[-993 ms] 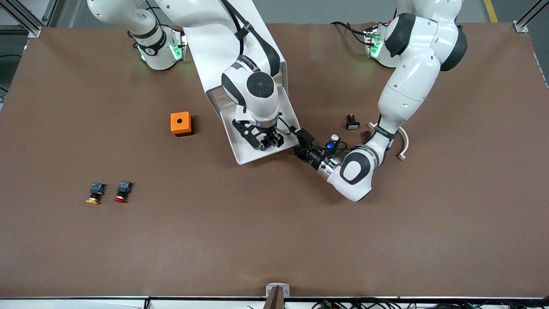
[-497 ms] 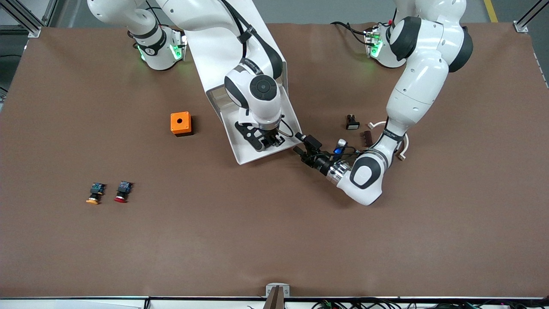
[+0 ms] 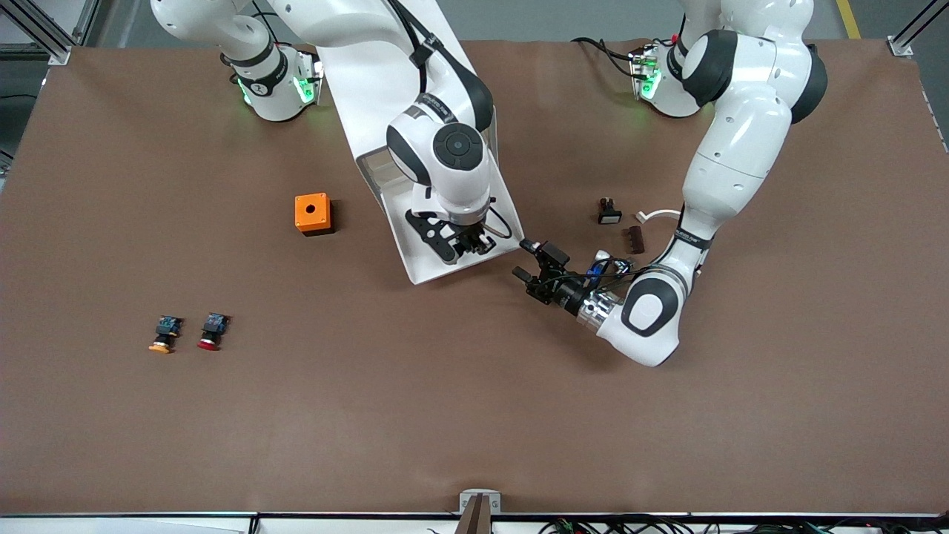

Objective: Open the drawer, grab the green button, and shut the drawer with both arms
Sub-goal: 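Grasp the green button with the right gripper and lift it out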

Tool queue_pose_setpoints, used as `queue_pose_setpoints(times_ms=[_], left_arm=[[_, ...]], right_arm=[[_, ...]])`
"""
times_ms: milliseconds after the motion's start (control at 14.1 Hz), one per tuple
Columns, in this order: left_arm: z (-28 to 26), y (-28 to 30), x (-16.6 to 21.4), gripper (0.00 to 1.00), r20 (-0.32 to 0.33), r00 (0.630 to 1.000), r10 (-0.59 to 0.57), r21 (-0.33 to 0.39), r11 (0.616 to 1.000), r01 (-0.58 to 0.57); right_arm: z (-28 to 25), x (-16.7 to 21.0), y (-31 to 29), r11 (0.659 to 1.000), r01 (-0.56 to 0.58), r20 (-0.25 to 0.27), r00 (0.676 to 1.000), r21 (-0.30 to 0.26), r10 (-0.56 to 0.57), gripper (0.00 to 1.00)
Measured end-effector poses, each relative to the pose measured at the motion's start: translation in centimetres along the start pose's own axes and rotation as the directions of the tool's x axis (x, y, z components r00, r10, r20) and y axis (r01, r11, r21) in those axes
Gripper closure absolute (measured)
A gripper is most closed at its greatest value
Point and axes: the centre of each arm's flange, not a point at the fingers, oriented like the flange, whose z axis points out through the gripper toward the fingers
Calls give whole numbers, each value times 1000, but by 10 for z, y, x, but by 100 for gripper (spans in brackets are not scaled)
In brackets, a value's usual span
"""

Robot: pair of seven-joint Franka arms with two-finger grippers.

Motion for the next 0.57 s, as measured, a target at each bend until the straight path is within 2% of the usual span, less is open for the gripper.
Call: queue_pose_setpoints(times_ms=[142, 213, 284, 426, 568], left_arm=[[-9, -13, -19, 0, -10, 981, 193, -24, 981, -193], [-13, -19, -26, 0, -37, 954, 298, -35, 954, -299], [-15, -25, -32, 0, -77, 915, 395, -41, 916, -399], [-17, -38, -46, 0, -186, 815, 549, -36, 825, -564], [-16, -53, -61, 0, -334, 702, 629, -35, 736, -676]], right_arm=[[-24, 34, 0, 997, 78, -6, 997, -14, -78, 59], [-35, 59, 3, 993, 115, -8, 993, -16, -115, 59], [-42, 86, 8, 989, 149, -8, 989, -20, -150, 59], [-48, 151, 27, 971, 238, 2, 971, -26, -238, 59], [-43, 218, 57, 948, 319, 14, 948, -25, -318, 59]])
